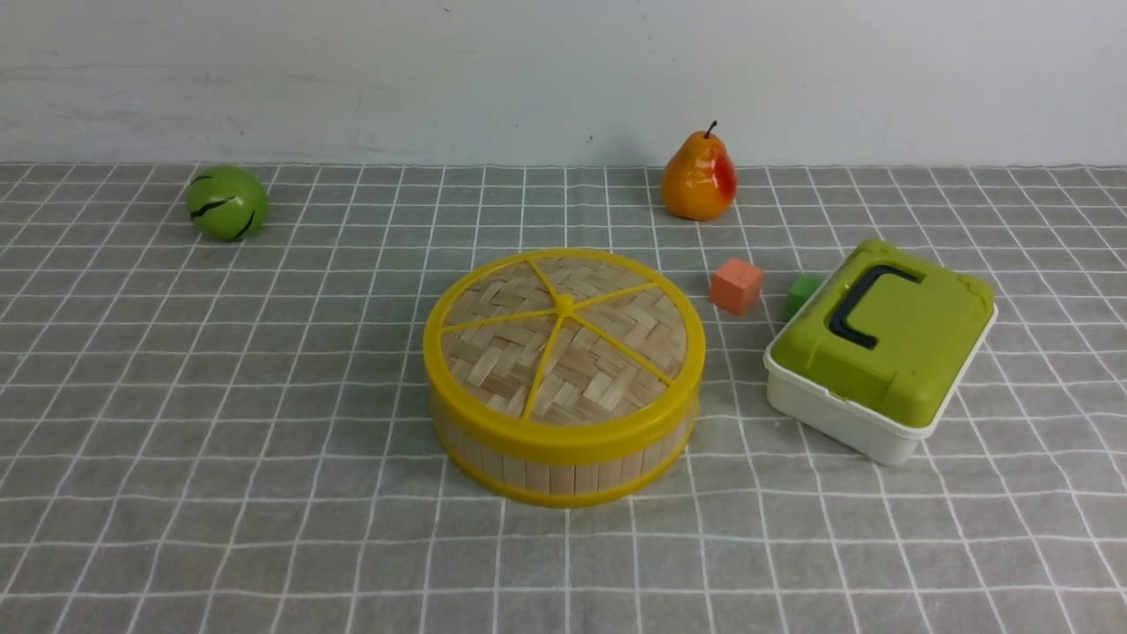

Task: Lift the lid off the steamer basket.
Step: Use the left arm to lift the lid of the steamer, then use the left arm to place the steamer lid on the table

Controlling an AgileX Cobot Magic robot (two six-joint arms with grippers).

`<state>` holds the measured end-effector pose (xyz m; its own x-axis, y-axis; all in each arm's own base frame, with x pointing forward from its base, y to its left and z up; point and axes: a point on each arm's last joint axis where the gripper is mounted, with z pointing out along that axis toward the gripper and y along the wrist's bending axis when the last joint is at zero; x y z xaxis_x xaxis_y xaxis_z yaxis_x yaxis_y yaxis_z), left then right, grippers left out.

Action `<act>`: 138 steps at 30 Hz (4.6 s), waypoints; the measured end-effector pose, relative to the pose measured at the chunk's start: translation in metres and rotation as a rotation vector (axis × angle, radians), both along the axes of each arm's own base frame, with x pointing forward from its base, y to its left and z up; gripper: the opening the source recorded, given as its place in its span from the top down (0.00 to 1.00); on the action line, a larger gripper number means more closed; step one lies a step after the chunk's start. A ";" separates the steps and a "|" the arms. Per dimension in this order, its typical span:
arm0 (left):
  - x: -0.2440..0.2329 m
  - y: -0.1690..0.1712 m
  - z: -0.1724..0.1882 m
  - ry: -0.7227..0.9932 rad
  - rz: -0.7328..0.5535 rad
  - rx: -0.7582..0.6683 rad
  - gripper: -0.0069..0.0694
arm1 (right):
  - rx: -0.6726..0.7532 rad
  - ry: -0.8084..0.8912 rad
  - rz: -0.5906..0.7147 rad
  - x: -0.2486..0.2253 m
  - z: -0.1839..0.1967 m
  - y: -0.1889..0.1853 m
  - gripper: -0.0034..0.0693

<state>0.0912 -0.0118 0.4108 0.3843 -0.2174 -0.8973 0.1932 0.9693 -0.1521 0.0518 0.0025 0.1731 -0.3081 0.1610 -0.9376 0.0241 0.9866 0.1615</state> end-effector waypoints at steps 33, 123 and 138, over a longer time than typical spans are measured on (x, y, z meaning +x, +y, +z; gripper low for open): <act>0.285 -0.202 -0.073 1.340 -0.430 0.421 0.72 | 0.000 0.000 0.000 0.000 0.000 0.000 0.62; 0.299 -0.008 -0.107 1.391 0.123 0.211 0.77 | 0.000 0.000 0.000 0.000 0.000 0.000 0.62; 0.325 -0.013 -0.210 1.505 0.107 0.144 0.77 | 0.000 0.000 0.000 0.000 0.000 0.000 0.62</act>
